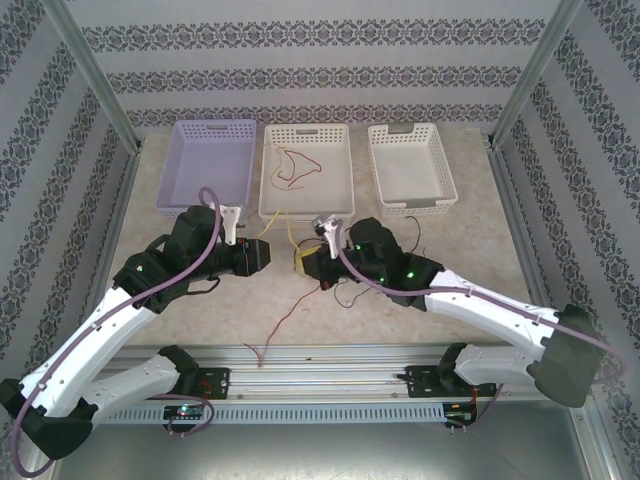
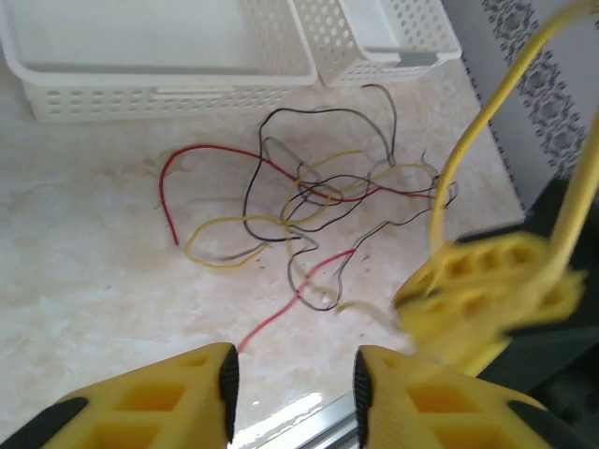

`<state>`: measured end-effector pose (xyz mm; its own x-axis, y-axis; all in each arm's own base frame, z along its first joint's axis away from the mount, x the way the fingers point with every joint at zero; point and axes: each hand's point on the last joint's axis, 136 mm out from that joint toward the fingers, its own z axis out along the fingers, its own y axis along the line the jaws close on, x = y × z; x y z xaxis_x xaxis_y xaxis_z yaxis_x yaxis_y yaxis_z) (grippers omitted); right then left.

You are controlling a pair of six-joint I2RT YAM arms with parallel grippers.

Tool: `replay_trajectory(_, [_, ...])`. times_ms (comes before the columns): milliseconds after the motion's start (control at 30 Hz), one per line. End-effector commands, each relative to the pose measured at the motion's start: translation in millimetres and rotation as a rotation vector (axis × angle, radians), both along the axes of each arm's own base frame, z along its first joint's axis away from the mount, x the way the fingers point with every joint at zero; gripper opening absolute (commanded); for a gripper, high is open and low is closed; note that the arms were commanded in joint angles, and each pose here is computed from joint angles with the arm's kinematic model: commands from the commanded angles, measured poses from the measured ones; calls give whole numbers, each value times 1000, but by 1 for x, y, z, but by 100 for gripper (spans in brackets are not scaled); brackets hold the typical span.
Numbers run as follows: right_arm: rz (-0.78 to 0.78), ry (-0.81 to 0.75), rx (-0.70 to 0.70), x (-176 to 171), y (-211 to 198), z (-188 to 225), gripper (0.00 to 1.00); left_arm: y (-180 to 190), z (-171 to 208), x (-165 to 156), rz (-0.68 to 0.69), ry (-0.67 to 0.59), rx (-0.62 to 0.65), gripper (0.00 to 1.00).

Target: Untangle the cables

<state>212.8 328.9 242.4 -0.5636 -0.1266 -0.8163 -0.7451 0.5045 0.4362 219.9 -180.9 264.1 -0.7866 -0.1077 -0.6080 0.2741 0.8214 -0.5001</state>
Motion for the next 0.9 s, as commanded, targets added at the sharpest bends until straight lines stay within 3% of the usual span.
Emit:
replay_trajectory(0, [-123,-52,93,18,-23,35,0,5,-5,1,33,-19,-8,49])
replay_trajectory(167, [-196,-105,165,27,-50,76,0,-7,-37,-5,0,58,-66,62])
replay_trajectory(300, [-203,-106,165,30,-57,85,0,-36,-76,-14,-89,160,-140,69])
replay_trajectory(633, [-282,-152,242,26,-92,124,0,-63,-144,-21,-209,229,181,72])
replay_trajectory(867, [-278,-175,275,11,-105,139,0,-74,-191,-15,-260,260,384,68])
